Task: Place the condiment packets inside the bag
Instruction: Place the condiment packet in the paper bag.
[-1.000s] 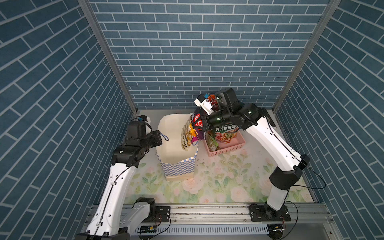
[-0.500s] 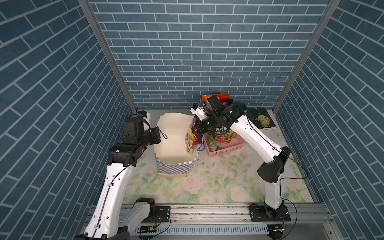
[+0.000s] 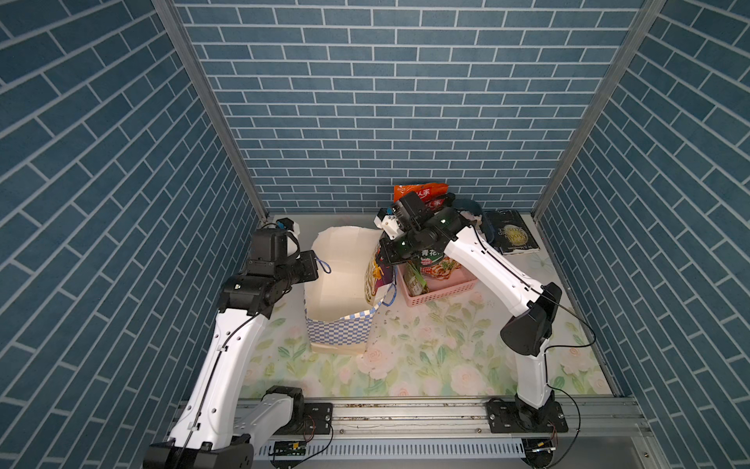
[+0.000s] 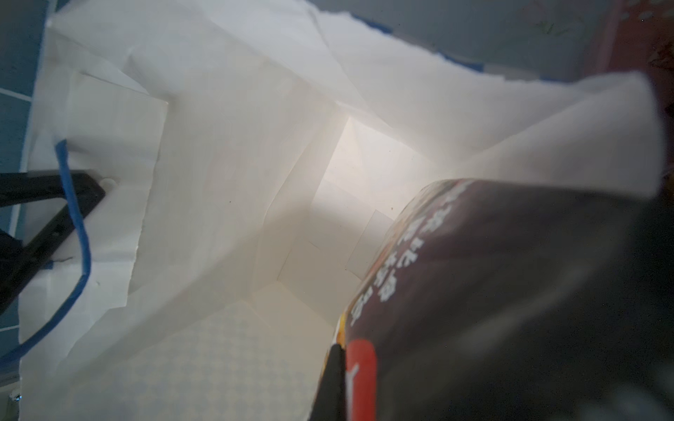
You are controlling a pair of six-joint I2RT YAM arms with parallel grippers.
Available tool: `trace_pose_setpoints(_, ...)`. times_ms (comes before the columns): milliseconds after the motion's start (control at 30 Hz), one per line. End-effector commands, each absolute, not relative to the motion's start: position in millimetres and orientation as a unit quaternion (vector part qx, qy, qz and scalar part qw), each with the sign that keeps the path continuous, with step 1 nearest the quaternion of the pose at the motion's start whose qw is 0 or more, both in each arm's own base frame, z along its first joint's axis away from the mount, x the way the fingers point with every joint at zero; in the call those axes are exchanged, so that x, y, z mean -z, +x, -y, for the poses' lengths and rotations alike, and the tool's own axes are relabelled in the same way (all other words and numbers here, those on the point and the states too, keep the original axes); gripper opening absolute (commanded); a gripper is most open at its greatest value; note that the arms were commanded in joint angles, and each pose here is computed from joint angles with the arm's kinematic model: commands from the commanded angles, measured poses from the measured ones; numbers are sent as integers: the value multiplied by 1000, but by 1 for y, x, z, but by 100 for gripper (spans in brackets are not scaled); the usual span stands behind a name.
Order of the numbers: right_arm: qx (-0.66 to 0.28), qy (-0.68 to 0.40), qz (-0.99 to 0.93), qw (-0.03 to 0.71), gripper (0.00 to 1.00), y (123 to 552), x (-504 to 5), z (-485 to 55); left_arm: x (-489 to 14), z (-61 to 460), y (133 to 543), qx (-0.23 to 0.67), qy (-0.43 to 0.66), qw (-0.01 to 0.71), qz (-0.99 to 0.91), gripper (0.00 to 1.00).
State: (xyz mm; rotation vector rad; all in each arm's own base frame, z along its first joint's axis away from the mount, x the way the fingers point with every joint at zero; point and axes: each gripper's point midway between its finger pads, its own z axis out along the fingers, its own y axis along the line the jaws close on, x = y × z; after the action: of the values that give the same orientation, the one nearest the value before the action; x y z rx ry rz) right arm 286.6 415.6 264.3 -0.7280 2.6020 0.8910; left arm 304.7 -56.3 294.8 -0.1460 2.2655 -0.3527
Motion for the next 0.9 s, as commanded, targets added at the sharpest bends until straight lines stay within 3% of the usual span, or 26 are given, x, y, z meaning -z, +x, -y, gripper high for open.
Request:
trace_pose_setpoints(0,-331,-242,-899,155,1,290,-267,-428,-315,46,310,117,-78,438,-888,0)
trace_pose_setpoints(267,-382,-237,-881,149,14,289,-275,-446,-331,41,309,105,-79,456,-880,0)
trace_pose_setpoints(667,-359,-209,-896,157,22,295,-264,-435,-327,51,313,136,-75,455,-877,0)
trace_pose_setpoints(867,-343,-206,-893,204,40,302,-287,-421,-324,51,314,136,-75,454,-877,0)
